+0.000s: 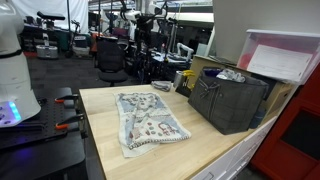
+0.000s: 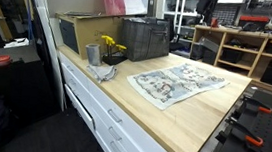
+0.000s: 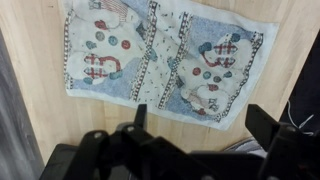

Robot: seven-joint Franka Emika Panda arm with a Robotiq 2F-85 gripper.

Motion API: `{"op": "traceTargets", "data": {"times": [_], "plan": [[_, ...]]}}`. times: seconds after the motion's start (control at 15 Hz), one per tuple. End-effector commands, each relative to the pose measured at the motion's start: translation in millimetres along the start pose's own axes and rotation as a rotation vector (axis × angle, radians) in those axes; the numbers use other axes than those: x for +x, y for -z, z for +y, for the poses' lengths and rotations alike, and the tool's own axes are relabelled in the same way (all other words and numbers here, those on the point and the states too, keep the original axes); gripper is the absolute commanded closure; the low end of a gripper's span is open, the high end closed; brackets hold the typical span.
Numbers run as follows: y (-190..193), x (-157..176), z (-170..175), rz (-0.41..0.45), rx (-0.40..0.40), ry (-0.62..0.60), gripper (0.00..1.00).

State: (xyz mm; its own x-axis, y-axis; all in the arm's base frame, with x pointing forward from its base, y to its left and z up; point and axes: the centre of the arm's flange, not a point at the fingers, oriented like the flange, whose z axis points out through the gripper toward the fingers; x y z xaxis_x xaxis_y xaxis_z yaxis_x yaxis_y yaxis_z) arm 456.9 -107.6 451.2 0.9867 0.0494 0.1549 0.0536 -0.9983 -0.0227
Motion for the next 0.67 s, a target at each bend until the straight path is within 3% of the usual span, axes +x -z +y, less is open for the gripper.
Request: {"op": "traceTargets", "data": {"times": [0.0,0.07,0.13,0.6], "plan": [[24,-1,-5,-0.006,0.04,0.043,0.0],[27,2,-13,0.036,0.027,0.03,0.0],[15,0,-6,0.003,0.014,0.018,0.0],[22,2,-13,0.018,0.015,0.032,0.0]]}}
